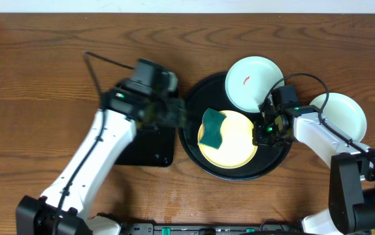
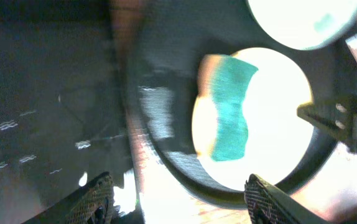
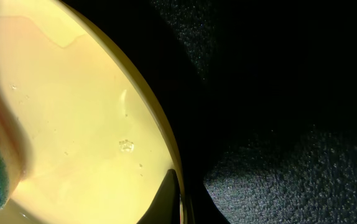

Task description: Clean dirty plates on tray and stack at the side

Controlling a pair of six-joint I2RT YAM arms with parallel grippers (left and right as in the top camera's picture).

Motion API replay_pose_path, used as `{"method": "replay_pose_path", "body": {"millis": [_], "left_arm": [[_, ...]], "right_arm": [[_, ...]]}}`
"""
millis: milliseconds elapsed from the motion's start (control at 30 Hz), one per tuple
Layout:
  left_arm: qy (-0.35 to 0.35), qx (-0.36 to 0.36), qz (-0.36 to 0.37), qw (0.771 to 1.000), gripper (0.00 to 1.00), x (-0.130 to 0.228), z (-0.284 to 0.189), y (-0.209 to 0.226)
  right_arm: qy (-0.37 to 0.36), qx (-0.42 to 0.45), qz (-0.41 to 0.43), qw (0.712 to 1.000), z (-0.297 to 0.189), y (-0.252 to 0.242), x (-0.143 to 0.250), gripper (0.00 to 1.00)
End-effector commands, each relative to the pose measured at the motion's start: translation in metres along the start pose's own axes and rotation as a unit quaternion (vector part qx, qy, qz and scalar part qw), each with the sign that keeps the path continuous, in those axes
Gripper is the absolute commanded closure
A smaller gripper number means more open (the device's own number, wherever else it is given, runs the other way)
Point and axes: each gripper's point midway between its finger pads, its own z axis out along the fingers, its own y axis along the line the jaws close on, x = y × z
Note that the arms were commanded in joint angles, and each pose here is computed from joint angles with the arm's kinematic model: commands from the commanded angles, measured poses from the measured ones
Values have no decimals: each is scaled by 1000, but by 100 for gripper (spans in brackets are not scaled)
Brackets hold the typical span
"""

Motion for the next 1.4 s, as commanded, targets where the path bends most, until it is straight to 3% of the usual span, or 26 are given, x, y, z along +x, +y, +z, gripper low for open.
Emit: {"method": "replay_pose_path", "body": {"millis": [0, 100, 267, 467, 567, 633, 667, 833, 1033, 1233, 1367], "left_arm": [[18, -36, 22, 999, 32, 17, 26, -11], [5, -105, 14, 994, 33, 21, 47, -11], [9, -109, 59, 992, 39, 32, 98, -43], [6, -178, 69, 982, 45, 43, 135, -30], [15, -184, 69, 980, 62, 48, 143, -27], [16, -185, 68, 980, 86, 48, 144, -26], [15, -184, 68, 980, 92, 47, 143, -27], [-7, -169, 66, 983, 92, 33, 124, -40], [-47, -154, 39, 986, 93, 13, 60, -40], [-37, -202, -44, 978, 92, 14, 2, 26], [5, -212, -105, 972, 92, 27, -1, 73]], "right_arm": [[12, 46, 3, 999, 11, -20, 6, 99], [12, 45, 3, 999, 11, -20, 5, 99], [12, 45, 3, 999, 11, -20, 6, 99], [12, 45, 3, 999, 11, -20, 6, 99], [12, 46, 3, 999, 11, -20, 6, 99], [12, 45, 3, 999, 11, -20, 6, 99], [12, 45, 3, 999, 11, -20, 6, 99], [13, 46, 3, 999, 11, -20, 6, 99], [13, 46, 3, 999, 11, -20, 6, 99], [12, 46, 3, 999, 11, -20, 6, 99], [7, 44, 1, 999, 11, -19, 3, 99]]}}
